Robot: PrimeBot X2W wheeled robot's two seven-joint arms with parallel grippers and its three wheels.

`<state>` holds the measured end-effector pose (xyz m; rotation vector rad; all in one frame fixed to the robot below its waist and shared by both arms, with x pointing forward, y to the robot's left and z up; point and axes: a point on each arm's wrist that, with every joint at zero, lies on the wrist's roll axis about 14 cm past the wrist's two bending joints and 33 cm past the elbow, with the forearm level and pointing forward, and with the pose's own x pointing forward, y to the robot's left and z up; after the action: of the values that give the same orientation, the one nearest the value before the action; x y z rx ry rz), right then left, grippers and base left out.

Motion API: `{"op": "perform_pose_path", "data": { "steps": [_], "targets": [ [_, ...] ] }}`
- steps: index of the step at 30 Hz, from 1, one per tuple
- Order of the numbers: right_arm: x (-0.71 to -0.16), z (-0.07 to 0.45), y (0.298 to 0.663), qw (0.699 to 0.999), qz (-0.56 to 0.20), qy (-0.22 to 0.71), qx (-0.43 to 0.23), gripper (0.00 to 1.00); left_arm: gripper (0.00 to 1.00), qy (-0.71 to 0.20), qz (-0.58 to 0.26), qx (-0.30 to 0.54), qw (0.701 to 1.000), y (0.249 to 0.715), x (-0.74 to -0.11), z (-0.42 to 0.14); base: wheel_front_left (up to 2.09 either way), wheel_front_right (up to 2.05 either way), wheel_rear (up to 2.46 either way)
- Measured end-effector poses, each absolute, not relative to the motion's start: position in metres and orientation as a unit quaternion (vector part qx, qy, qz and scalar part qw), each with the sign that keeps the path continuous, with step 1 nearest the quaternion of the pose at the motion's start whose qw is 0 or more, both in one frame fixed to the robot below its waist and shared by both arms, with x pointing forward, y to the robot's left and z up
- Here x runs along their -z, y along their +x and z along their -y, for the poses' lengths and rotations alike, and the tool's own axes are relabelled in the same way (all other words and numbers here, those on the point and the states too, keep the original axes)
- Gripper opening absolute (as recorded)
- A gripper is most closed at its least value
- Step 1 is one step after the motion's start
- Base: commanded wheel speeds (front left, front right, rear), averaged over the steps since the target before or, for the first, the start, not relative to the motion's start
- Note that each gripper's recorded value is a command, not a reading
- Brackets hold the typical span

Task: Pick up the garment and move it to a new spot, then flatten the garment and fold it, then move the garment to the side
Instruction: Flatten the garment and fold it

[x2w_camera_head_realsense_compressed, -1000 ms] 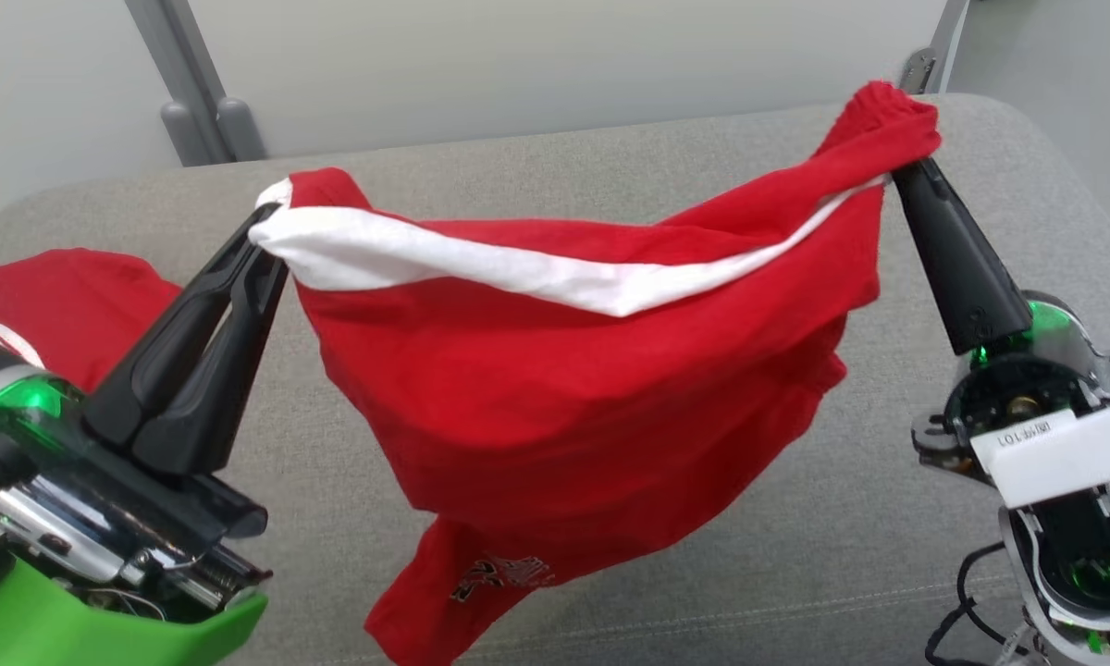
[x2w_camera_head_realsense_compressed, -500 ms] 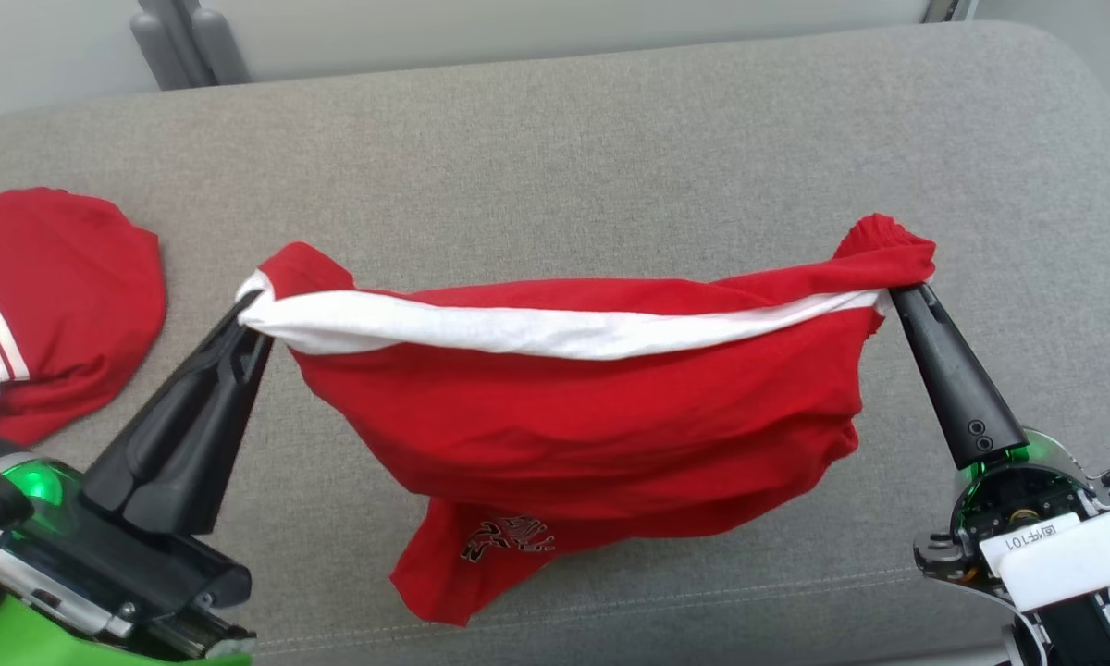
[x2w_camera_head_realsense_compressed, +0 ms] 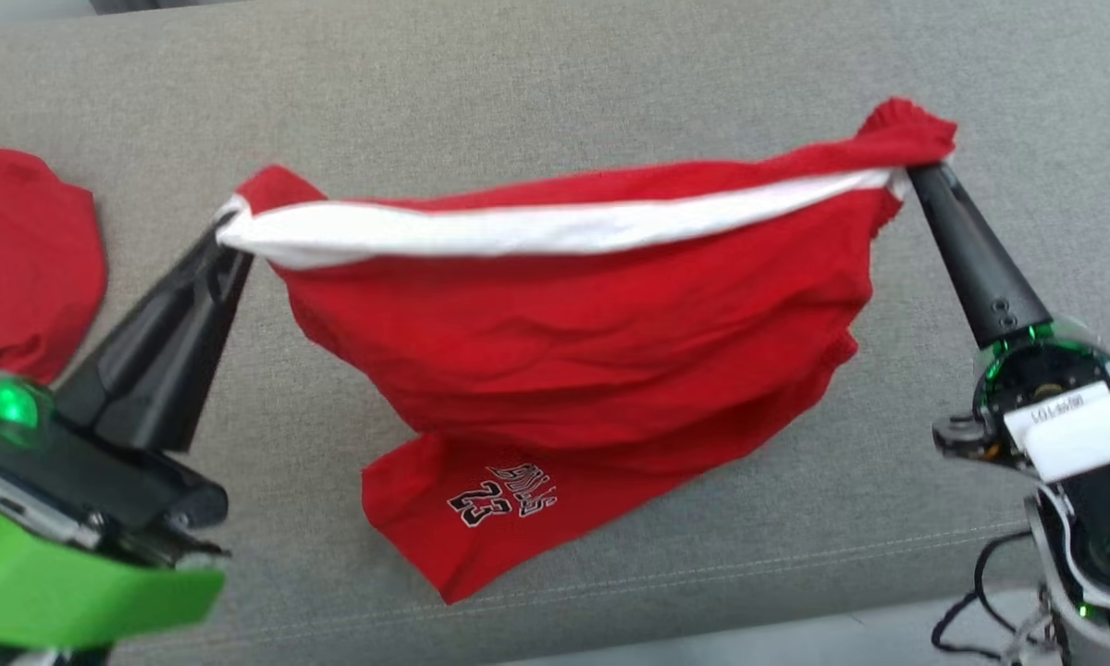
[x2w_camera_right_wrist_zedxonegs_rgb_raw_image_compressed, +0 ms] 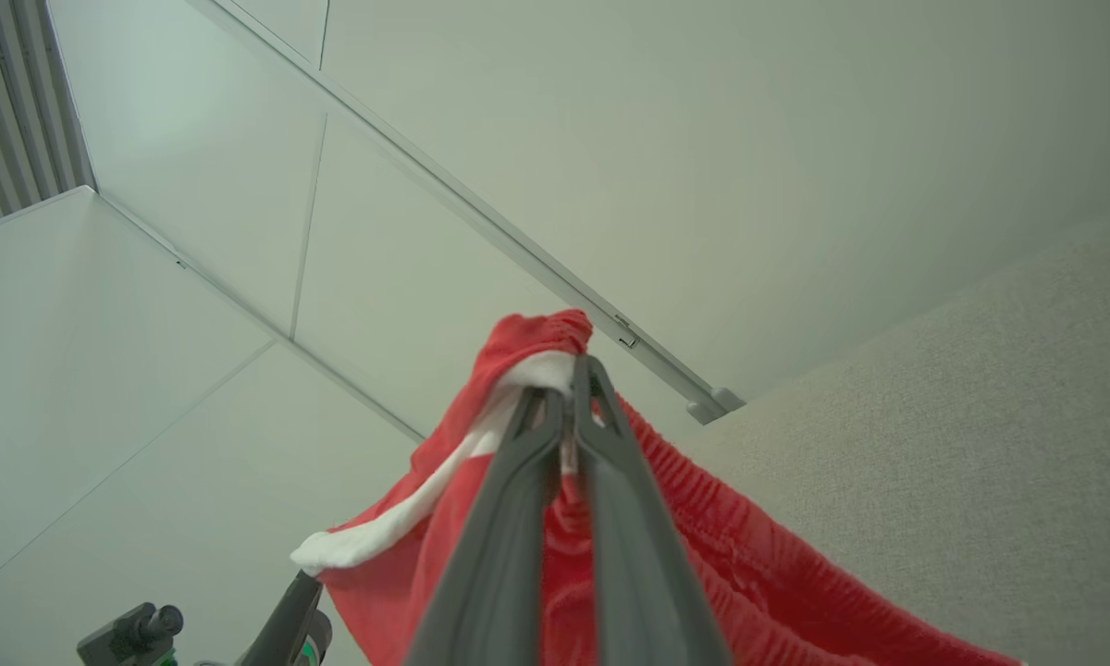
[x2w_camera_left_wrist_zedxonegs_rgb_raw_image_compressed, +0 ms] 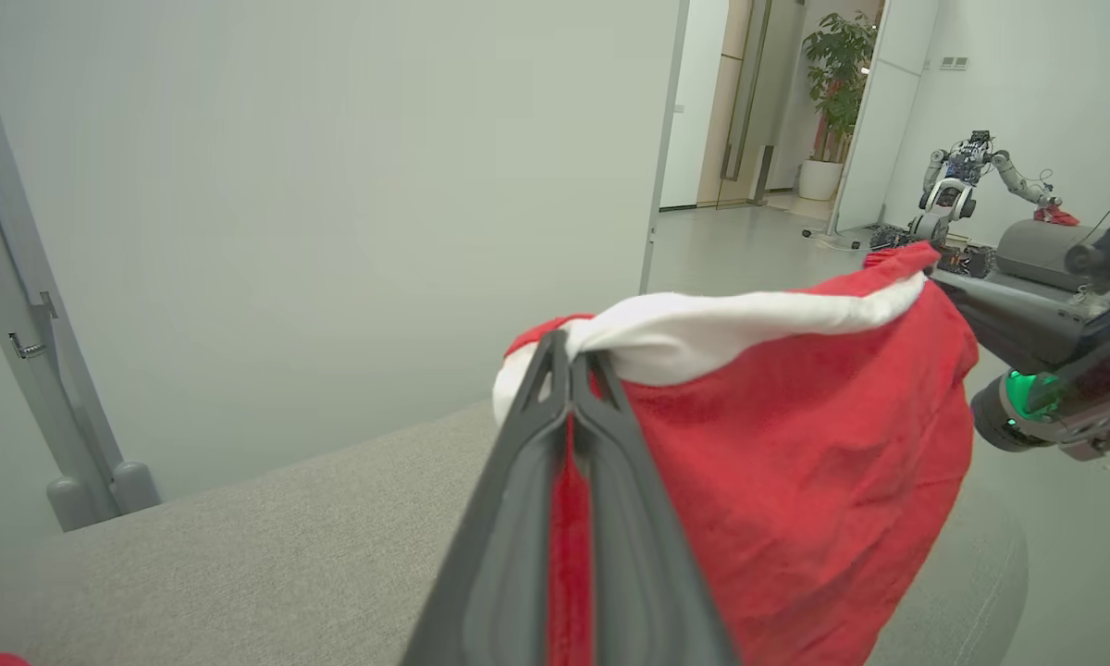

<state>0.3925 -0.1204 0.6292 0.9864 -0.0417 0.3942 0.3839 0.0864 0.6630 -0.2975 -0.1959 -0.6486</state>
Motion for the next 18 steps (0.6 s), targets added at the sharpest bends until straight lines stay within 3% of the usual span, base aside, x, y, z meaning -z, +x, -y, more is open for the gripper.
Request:
{"op": "perform_pose_path", "data": {
  "steps": [6,12,18],
  "targets": [
    [-0.628,0.121,0.456,0.866,0.021,0.463,-0.188,0.00,0.00,-0.135,0.087,0.272,0.949,0.448,-0.655,-0.107,0.00,0.00,0.00],
    [-0.599,0.123,0.533,0.874,0.006,0.468,-0.132,0.00,0.00,-0.132,0.056,0.254,0.956,0.505,-0.633,-0.110,0.00,0.00,0.00],
    [-0.642,0.113,0.596,0.890,0.087,0.424,-0.146,0.00,0.00,-0.128,0.128,0.238,0.954,0.560,-0.652,-0.104,0.00,0.00,0.00]
  ]
}}
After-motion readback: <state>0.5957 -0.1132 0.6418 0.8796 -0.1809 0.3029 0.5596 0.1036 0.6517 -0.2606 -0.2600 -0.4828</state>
